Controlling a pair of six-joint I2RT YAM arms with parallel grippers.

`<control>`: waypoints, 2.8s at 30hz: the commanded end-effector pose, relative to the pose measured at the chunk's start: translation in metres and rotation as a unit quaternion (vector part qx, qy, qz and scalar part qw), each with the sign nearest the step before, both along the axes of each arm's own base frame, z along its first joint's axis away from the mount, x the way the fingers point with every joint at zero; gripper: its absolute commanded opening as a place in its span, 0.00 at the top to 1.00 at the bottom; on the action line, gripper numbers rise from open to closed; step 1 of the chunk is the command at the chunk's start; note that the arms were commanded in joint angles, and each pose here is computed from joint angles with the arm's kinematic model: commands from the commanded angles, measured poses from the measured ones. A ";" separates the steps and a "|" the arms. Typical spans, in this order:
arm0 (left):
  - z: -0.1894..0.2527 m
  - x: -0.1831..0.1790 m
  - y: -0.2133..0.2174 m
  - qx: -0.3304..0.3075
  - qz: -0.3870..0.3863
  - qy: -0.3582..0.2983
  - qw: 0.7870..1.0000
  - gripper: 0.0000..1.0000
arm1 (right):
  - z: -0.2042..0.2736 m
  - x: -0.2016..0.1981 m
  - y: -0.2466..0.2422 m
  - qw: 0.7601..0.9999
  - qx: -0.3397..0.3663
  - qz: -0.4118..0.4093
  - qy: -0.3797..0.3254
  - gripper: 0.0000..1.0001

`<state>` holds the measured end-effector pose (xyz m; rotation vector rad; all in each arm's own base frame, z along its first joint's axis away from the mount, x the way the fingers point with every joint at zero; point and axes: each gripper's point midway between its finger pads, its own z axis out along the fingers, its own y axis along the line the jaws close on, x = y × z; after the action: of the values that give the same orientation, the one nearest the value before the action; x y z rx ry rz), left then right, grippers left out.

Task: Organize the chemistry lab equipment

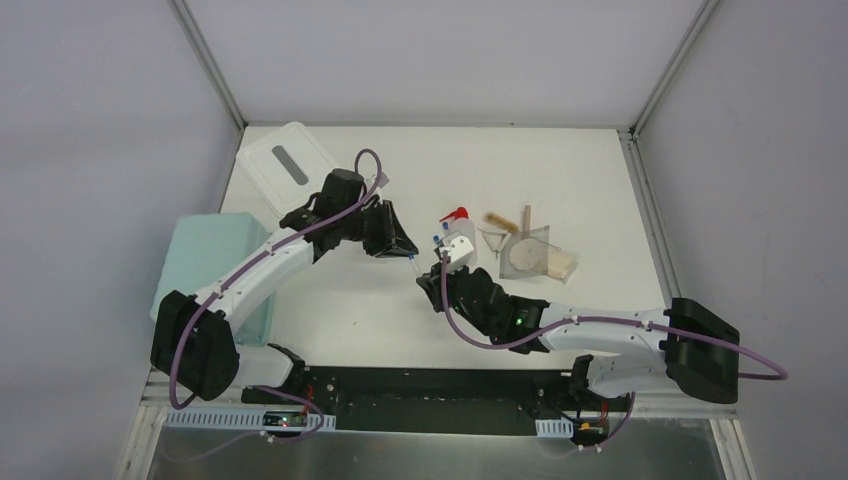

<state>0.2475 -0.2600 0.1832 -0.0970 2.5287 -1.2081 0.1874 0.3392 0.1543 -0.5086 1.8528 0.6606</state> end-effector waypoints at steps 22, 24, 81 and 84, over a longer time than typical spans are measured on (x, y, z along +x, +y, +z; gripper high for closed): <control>0.033 0.103 0.121 0.321 0.198 -0.284 0.882 1.00 | 0.009 0.025 -0.046 0.990 0.022 -0.134 -0.024 0.30; 0.032 0.113 0.126 0.343 0.204 -0.294 0.869 1.00 | 0.009 0.025 -0.049 0.990 0.026 -0.139 -0.023 0.30; -0.045 0.185 0.103 0.316 0.145 -0.342 0.873 1.00 | 0.008 0.025 -0.091 0.979 0.055 -0.195 -0.031 0.26; -0.042 0.181 0.107 0.319 0.147 -0.343 0.871 1.00 | 0.008 0.025 -0.088 0.980 0.056 -0.191 -0.029 0.26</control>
<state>0.4371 -0.1608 0.1329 0.0779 2.0354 -0.1816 0.2087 0.2511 0.1529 -0.1475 1.8020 0.4575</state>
